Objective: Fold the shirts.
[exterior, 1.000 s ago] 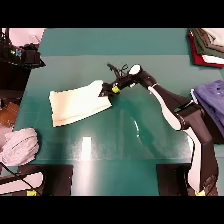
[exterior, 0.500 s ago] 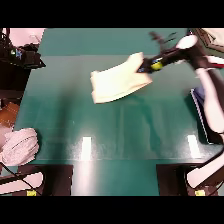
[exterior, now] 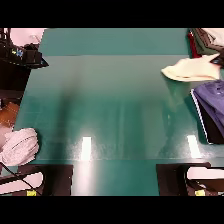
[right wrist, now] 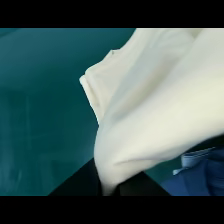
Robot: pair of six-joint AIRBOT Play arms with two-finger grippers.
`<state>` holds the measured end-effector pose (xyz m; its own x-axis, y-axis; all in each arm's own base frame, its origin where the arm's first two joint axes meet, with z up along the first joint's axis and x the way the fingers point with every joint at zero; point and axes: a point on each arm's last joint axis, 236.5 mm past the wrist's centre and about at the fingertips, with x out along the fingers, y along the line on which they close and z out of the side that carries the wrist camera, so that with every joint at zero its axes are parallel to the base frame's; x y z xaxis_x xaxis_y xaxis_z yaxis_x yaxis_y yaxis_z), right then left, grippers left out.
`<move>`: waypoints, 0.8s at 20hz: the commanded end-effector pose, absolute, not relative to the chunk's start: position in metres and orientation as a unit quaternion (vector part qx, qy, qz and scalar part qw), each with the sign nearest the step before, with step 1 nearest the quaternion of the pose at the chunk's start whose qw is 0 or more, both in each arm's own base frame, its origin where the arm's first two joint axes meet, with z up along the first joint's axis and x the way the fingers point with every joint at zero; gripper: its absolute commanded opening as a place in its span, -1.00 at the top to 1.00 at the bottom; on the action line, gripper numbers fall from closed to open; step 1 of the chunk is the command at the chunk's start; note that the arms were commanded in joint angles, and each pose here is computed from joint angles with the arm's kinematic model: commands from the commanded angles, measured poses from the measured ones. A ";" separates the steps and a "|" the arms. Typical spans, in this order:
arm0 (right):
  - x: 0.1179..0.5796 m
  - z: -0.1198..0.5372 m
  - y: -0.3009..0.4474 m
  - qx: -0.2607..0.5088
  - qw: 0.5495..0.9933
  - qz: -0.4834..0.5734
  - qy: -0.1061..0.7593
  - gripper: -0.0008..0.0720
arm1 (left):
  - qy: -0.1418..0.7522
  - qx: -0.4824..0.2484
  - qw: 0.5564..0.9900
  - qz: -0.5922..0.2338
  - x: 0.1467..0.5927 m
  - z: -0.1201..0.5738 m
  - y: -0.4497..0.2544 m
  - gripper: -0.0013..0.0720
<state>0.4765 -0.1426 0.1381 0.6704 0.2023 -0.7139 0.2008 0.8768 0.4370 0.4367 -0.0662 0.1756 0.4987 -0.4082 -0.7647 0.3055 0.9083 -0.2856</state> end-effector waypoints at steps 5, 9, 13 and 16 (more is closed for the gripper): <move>0.471 0.225 -0.197 0.206 0.926 -0.045 0.312 0.94 | 0.467 -0.064 0.855 -0.218 0.430 0.175 -0.072 0.90; 0.462 0.264 -0.188 0.175 0.937 -0.034 0.299 0.94 | 0.467 -0.063 0.854 -0.218 0.429 0.175 -0.072 0.90; 0.442 0.262 -0.185 0.164 0.926 -0.043 0.337 0.94 | 0.469 -0.063 0.853 -0.219 0.428 0.174 -0.072 0.90; 0.421 0.259 -0.190 0.145 0.921 -0.074 0.353 0.94 | 0.476 -0.059 0.848 -0.224 0.424 0.172 -0.073 0.90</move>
